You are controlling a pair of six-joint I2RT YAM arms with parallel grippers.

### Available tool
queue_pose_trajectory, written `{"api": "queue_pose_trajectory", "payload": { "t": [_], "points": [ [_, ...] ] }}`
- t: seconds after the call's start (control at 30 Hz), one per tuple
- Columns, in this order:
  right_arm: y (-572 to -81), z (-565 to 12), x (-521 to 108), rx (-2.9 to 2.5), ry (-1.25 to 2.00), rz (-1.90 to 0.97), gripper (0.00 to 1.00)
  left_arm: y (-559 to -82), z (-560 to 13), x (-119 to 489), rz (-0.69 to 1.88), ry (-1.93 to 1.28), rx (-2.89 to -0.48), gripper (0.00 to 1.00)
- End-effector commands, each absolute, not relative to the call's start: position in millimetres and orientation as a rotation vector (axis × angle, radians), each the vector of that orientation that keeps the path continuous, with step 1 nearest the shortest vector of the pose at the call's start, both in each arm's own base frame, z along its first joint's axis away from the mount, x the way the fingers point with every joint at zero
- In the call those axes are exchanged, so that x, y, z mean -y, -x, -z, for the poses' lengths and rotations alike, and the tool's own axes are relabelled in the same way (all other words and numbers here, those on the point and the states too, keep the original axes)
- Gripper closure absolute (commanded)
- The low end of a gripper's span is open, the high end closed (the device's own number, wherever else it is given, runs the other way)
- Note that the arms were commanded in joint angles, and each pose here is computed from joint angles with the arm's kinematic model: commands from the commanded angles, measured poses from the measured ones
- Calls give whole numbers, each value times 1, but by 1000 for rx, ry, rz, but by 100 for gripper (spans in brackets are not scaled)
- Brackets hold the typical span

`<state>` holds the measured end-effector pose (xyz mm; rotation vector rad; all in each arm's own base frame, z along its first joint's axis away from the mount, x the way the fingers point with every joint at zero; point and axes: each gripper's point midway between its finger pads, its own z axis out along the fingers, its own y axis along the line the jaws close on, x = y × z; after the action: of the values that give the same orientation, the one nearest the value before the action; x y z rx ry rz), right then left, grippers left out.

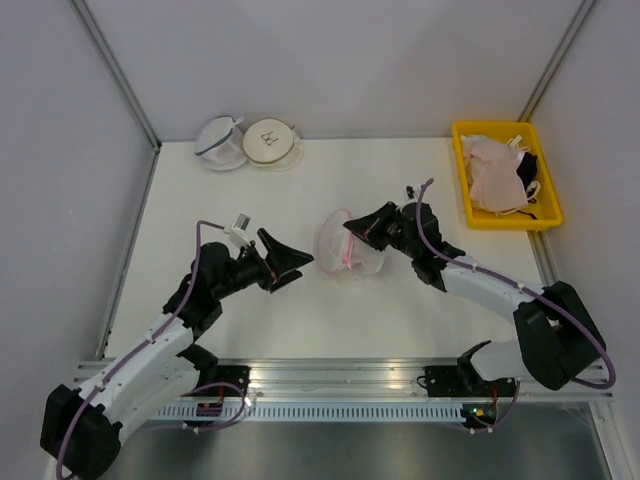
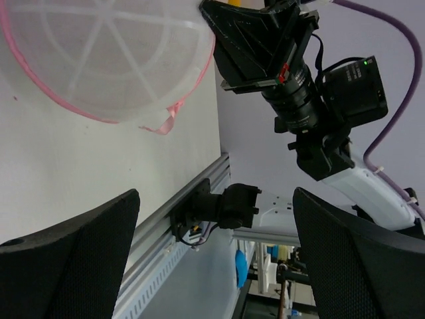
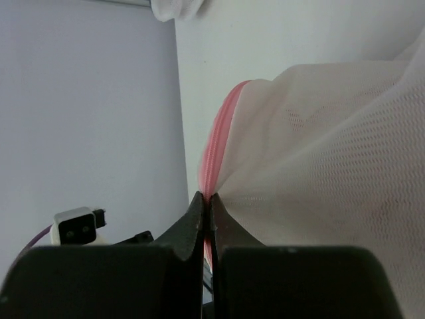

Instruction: Unzip the laundry bag and remove the bra

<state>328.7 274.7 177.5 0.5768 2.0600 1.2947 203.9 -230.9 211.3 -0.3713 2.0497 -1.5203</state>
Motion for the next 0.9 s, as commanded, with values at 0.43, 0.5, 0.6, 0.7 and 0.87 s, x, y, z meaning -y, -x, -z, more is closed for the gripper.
{"api": "queue_pose_trajectory", "payload": {
  "t": [0.43, 0.5, 0.6, 0.7, 0.87],
  "points": [
    [-285, -215, -189, -1581, -1129, -1420, 99, -210, -166, 308, 1629, 856, -2124, 2],
    [-281, -211, -186, -1598, -1137, -1397, 100, -212, -172, 315, 1665, 866, -2071, 3],
    [-273, -204, -183, -1599, -1172, -1425, 99, -222, -177, 314, 1616, 847, -2029, 3],
    [-268, -214, -181, -1555, -1150, -1480, 100, -227, -186, 315, 1588, 817, -2008, 2],
    [-256, -220, -201, -1601, -1071, -1626, 99, -223, -176, 313, 1639, 860, -2000, 1]
  ]
}}
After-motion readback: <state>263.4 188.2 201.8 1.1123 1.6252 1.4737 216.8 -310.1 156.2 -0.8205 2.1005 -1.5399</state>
